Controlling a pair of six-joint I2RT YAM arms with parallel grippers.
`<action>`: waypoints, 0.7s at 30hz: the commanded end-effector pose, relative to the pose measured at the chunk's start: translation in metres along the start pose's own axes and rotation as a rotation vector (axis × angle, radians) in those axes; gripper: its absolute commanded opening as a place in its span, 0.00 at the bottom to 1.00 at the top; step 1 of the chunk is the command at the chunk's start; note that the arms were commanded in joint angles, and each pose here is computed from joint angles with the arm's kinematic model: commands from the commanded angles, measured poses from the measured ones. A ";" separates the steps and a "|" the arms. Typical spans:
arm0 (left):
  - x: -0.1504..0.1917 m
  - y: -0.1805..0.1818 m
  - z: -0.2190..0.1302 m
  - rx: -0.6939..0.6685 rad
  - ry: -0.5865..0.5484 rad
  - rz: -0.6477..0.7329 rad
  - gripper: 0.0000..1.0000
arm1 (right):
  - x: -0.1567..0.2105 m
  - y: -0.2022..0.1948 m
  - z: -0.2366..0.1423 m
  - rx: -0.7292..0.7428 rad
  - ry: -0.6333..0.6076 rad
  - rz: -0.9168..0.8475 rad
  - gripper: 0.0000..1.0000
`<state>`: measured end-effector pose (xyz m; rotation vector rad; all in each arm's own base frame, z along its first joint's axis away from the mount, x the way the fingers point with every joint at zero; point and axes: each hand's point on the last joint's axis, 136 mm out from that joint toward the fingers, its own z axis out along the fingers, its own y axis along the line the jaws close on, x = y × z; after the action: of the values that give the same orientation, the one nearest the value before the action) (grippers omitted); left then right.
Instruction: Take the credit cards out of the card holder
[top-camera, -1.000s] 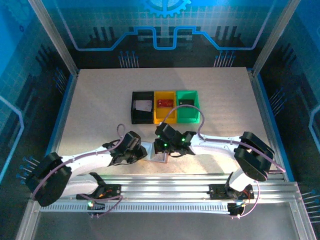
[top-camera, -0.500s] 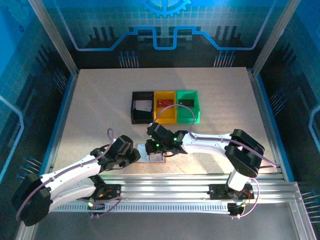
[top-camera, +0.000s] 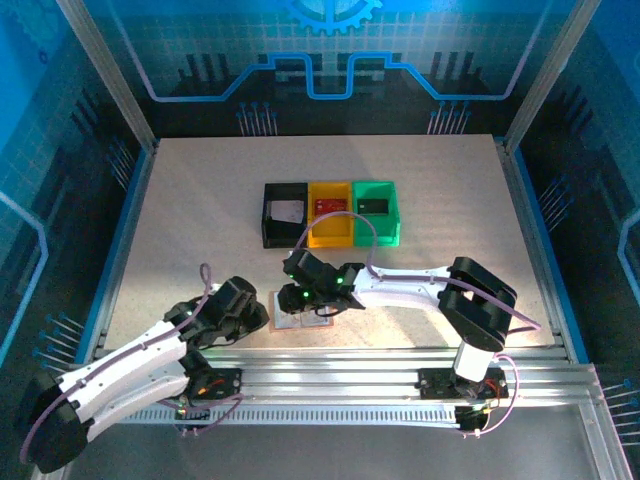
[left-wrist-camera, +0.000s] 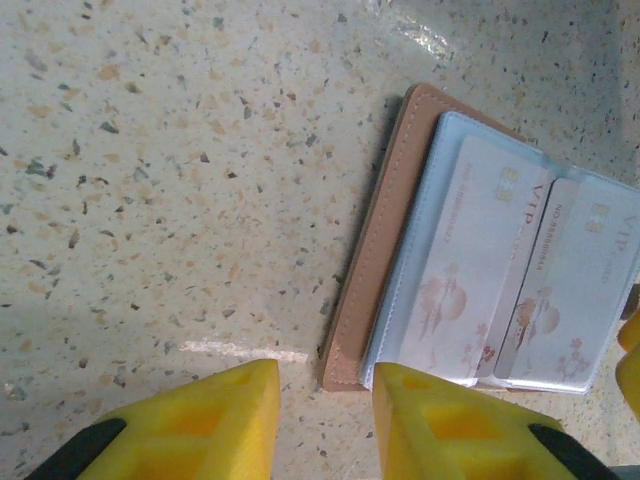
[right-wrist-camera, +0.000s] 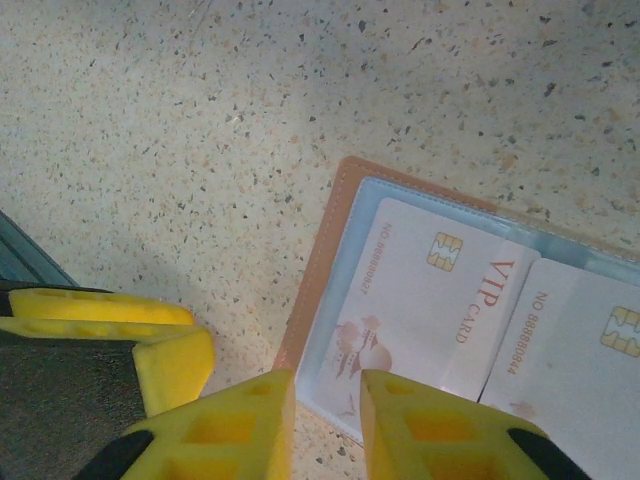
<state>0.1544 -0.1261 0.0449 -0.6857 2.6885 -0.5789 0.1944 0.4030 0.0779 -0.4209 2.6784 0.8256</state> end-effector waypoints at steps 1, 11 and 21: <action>-0.001 0.001 -0.003 -0.024 0.001 -0.006 0.31 | 0.001 -0.004 -0.007 -0.004 0.000 -0.005 0.23; -0.003 -0.023 0.006 -0.063 0.059 0.031 0.33 | 0.014 -0.027 0.003 -0.029 0.060 0.015 0.21; -0.001 -0.029 0.024 -0.150 0.122 0.052 0.36 | 0.024 -0.045 0.018 -0.003 0.086 0.048 0.20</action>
<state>0.1745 -0.1506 0.0357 -0.6706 2.8531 -0.4171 0.1916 0.3785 0.0462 -0.4141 2.7536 0.8545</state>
